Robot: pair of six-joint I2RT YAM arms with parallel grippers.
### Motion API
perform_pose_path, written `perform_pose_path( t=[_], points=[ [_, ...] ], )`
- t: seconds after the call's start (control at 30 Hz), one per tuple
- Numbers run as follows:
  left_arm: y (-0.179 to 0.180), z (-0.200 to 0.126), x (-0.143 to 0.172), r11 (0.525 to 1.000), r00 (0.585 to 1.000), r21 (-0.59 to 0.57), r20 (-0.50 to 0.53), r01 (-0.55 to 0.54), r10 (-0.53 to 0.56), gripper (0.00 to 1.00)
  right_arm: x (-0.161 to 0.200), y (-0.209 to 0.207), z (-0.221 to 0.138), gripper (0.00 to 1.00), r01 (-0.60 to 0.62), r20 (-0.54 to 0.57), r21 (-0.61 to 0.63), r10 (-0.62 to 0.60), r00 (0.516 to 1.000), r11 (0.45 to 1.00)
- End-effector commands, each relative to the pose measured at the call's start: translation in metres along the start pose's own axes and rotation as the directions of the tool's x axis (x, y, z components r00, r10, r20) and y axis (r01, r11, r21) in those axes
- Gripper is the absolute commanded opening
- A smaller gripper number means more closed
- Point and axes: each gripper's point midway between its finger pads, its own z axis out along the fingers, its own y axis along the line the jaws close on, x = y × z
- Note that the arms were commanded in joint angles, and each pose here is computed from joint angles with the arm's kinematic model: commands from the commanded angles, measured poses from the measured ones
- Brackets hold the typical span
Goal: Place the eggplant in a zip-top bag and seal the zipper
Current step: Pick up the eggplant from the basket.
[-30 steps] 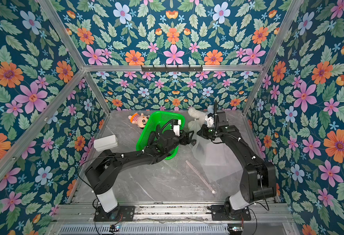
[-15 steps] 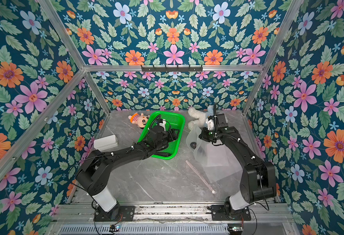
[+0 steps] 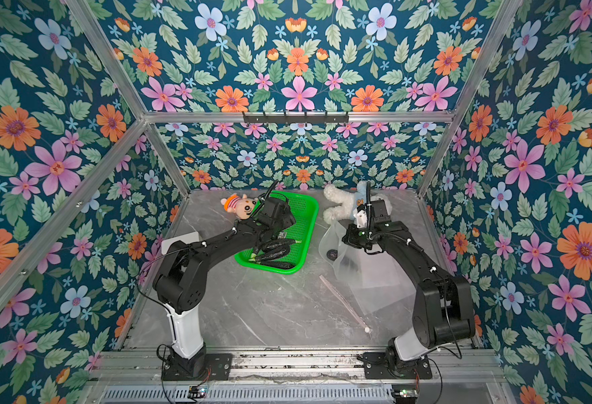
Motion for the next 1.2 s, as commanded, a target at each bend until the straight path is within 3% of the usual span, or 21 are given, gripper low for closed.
perform_pose_path(
  t=[0.0, 0.4, 0.83, 1.07, 1.17],
  points=[
    [0.025, 0.009, -0.006, 0.989, 0.997, -0.126, 0.002, -0.075, 0.076, 0.82, -0.002, 0.0, 0.003, 0.0, 0.001, 0.008, -0.014, -0.001, 1.0, 1.0],
    [0.051, 0.05, -0.008, 0.967, 0.99, -0.214, -0.062, -0.136, 0.125, 0.8, 0.002, -0.002, 0.014, 0.0, -0.009, -0.014, -0.041, 0.008, 1.0, 0.999],
    [0.069, 0.071, 0.017, 0.954, 0.987, -0.269, -0.13, -0.131, 0.099, 0.68, 0.004, -0.002, 0.018, 0.0, -0.014, -0.019, -0.051, 0.013, 1.0, 0.999],
    [0.073, 0.074, 0.027, 0.958, 0.986, -0.262, -0.146, -0.118, 0.082, 0.56, 0.006, -0.003, 0.02, 0.0, -0.016, -0.024, -0.051, 0.015, 1.0, 0.999],
    [0.072, 0.071, 0.026, 0.96, 0.986, -0.256, -0.142, -0.117, 0.082, 0.46, 0.006, -0.003, 0.021, 0.0, -0.016, -0.025, -0.052, 0.015, 1.0, 0.999]
  ],
)
